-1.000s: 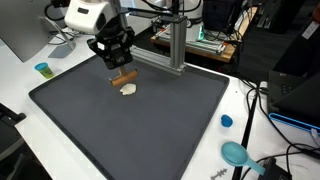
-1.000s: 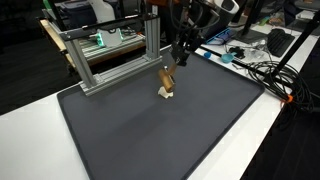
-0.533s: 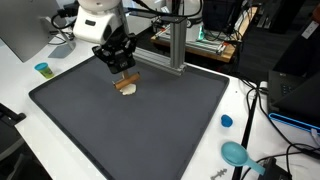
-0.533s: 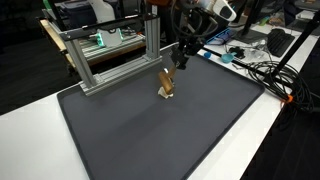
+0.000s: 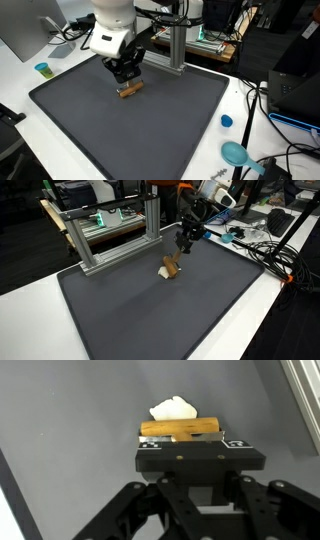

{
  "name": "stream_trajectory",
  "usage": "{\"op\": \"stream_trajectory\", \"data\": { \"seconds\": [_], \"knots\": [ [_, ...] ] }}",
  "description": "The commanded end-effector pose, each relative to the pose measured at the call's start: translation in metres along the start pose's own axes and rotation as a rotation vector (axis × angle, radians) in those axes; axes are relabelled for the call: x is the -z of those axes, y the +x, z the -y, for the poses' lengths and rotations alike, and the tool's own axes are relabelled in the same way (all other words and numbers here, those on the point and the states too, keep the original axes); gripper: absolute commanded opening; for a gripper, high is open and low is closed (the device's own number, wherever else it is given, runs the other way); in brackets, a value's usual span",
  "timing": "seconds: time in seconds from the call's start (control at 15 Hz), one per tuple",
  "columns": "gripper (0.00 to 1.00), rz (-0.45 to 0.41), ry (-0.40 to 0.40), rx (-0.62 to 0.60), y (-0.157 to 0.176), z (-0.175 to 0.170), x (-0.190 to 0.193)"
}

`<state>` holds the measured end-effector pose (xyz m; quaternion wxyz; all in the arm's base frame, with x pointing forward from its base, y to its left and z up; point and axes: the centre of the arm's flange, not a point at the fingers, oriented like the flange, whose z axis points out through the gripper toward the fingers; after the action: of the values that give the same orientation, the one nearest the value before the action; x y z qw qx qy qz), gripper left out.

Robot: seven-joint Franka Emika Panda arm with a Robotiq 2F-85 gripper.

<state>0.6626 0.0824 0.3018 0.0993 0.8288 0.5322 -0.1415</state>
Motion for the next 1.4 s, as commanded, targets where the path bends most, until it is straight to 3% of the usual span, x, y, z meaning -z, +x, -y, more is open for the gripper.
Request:
{"op": "stream_trajectory", "data": {
  "seconds": [0.0, 0.4, 0.73, 1.33],
  "knots": [
    [0.22, 0.022, -0.033, 0.015, 0.003, 0.008, -0.005],
    [0.22, 0.072, 0.001, -0.057, -0.002, -0.01, -0.027],
    [0.22, 0.058, 0.057, -0.065, 0.008, -0.017, -0.041],
    [0.22, 0.113, 0.14, -0.216, 0.003, -0.04, -0.05]
  ]
}}
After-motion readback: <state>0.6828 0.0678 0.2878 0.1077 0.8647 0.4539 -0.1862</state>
